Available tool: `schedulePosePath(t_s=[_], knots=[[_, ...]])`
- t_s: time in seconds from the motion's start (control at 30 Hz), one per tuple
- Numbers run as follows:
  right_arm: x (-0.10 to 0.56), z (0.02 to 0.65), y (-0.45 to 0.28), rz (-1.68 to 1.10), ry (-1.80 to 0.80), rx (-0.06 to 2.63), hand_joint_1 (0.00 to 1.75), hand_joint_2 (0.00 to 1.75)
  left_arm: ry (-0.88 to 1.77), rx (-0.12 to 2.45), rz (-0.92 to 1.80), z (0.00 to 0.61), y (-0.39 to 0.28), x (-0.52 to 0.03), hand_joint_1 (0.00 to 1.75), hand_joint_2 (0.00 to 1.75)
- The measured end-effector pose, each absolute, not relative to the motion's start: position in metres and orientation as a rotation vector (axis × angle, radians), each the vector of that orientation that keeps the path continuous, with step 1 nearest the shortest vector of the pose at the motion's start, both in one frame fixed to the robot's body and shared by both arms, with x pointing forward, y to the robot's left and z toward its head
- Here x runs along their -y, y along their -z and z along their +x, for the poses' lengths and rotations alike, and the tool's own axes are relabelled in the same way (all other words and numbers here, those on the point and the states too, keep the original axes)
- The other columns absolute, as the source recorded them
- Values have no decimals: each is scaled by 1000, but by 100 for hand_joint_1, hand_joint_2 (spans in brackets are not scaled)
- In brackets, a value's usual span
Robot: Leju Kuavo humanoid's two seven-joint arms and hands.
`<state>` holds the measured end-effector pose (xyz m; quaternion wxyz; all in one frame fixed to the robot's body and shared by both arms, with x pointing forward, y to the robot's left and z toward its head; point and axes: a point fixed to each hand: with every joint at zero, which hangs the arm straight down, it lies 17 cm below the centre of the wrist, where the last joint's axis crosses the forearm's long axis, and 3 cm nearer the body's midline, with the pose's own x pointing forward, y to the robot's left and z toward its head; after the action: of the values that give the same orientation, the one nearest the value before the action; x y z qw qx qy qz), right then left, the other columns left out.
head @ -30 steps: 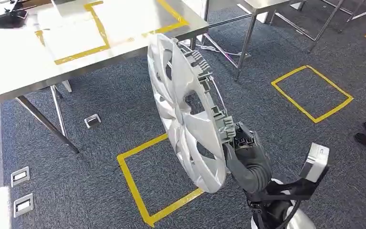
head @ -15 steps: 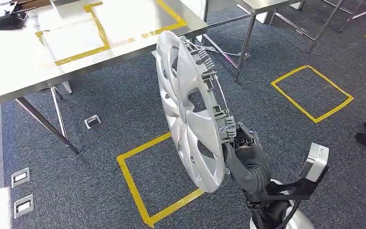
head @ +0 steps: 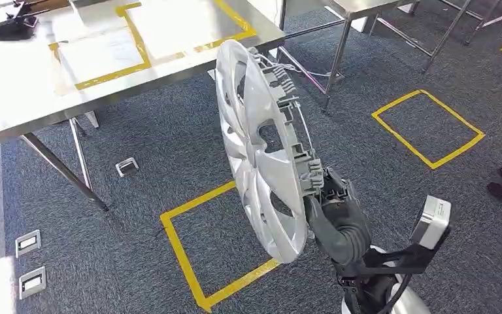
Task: Take the parts from the cabinet and place them on the table.
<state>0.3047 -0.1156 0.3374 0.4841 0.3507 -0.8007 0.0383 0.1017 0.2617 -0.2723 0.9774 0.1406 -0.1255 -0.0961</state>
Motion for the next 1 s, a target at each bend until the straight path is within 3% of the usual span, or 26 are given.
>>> schedulePosePath(t_s=[1.0], knots=[[102, 315, -335, 878, -141, 1925, 175, 175, 193, 256, 281, 102, 272, -263, 0, 175]])
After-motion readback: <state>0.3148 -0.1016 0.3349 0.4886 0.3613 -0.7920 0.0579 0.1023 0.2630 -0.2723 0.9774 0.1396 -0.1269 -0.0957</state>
